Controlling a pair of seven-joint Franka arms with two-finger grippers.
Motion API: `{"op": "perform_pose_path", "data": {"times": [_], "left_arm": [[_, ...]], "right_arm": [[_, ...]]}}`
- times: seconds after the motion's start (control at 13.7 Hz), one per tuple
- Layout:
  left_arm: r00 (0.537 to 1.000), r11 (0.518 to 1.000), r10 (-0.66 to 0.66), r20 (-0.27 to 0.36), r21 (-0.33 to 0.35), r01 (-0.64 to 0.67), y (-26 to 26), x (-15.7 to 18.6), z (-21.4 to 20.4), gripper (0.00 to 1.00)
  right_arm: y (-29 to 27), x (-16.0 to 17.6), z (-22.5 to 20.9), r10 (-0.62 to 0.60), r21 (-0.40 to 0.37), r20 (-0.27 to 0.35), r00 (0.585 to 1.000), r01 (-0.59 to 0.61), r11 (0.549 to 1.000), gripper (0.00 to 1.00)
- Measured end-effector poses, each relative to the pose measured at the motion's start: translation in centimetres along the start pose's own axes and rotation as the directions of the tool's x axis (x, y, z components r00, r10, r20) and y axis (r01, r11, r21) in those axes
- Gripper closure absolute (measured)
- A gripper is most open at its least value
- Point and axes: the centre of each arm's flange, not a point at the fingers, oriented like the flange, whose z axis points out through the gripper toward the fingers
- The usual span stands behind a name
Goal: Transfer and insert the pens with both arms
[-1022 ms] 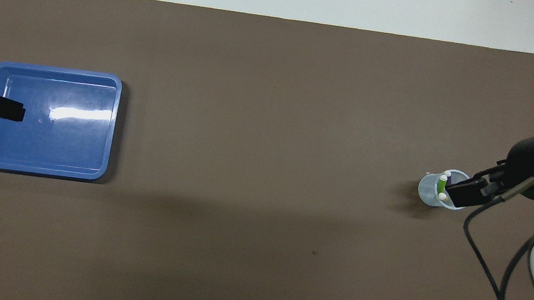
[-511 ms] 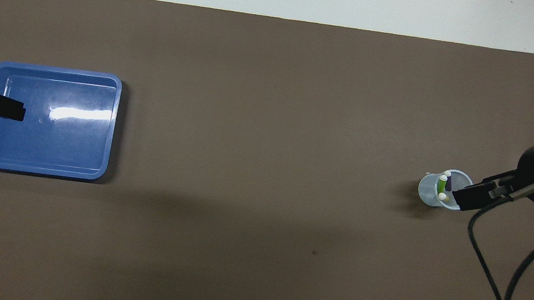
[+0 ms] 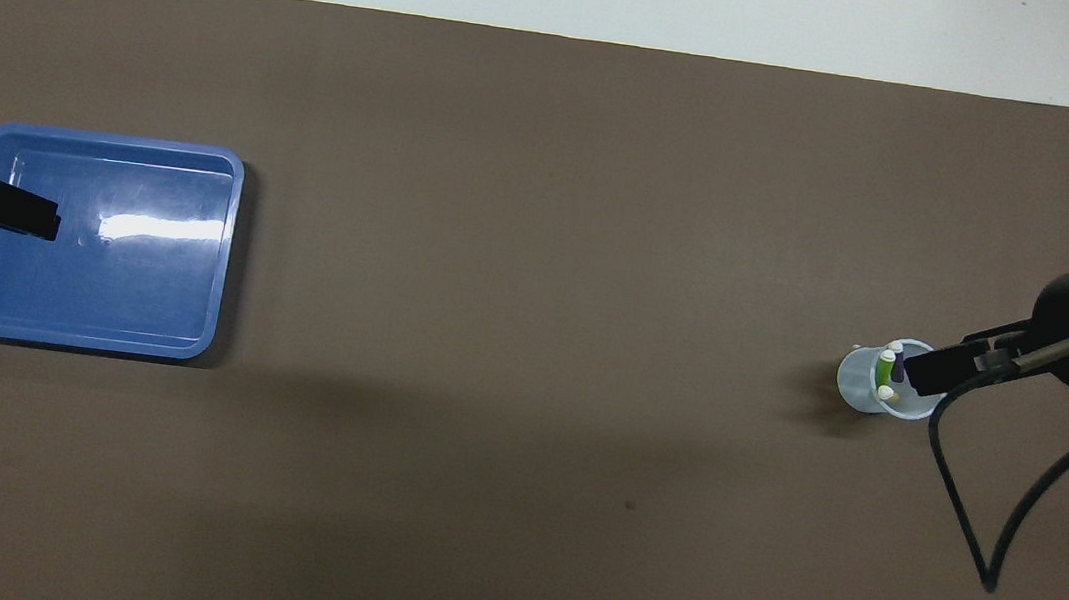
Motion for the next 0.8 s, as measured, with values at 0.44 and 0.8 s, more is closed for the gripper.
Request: {"op": "perform_pose_path", "data": {"times": [0.44, 0.8], "left_arm": [[1.0, 1.0, 0.0, -0.007, -0.001, 0.0, 0.0, 0.14, -0.32, 0.0], [1.0, 1.0, -0.001, -0.013, -0.007, 0.001, 0.08, 0.18, -0.59, 0.0]], "right_arm": [[-0.32, 1.08, 0.74, -0.012, -0.002, -0.017, 1.0, 0.012, 1.0, 0.0], [0.4, 0.99, 0.82, 0.001, 0.0, -0.016, 1.0, -0.001, 1.0, 0.0]]}}
